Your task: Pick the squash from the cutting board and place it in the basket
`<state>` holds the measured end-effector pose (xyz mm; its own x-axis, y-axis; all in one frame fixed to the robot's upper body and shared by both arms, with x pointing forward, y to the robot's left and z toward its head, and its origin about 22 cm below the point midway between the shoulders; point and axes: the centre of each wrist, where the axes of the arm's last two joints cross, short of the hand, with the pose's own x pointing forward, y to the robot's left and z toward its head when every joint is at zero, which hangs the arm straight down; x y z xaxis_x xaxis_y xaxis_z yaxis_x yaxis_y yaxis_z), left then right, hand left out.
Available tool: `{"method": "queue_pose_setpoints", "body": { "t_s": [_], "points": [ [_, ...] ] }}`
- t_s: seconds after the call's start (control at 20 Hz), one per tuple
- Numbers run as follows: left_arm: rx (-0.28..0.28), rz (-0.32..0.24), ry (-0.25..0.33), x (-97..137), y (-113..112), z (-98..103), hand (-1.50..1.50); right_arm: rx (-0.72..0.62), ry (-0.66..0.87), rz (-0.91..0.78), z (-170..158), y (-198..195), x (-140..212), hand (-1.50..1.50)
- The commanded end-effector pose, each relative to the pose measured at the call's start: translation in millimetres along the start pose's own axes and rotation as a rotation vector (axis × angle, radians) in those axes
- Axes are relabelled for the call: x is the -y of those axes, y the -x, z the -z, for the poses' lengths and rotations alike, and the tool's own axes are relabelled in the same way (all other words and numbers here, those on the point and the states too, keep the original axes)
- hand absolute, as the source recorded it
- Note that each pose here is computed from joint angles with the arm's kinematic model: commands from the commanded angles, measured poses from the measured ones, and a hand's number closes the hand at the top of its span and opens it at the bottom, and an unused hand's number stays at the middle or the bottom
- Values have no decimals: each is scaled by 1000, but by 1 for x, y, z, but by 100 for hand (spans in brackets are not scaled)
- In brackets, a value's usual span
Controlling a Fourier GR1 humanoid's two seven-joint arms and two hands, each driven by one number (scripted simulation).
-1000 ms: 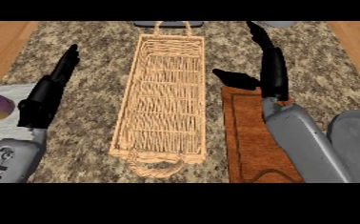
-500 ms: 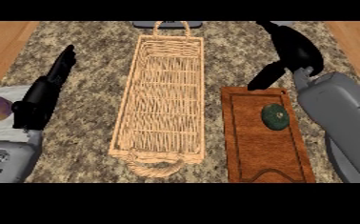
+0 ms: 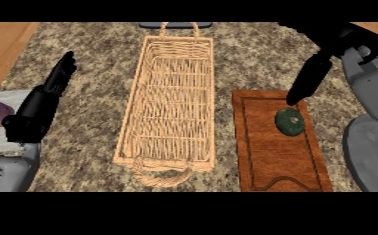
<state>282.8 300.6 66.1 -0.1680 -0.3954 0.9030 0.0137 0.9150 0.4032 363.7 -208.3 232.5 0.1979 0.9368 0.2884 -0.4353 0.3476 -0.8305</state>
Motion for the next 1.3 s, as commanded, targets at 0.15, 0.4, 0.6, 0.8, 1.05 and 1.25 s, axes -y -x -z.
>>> {"method": "queue_pose_setpoints", "body": {
  "t_s": [0.15,0.4,0.6,0.8,1.05,1.25],
  "points": [
    [10,13,-25,5,-8,5,0,-114,-119,-61,6,36,5,-150],
    [19,18,-6,-5,-22,1,0,-147,-158,-111,13,39,-24,-150],
    [9,18,-6,6,-15,12,0,-176,-216,-150,27,44,-47,-150],
    [28,19,-14,-9,-19,11,0,-196,-218,-144,34,39,-61,-150],
    [3,10,-21,18,-25,13,0,-215,-233,-150,30,74,-76,-150],
    [3,11,-15,0,-3,19,0,-204,-201,-150,47,63,-79,-150]
  ]
}}
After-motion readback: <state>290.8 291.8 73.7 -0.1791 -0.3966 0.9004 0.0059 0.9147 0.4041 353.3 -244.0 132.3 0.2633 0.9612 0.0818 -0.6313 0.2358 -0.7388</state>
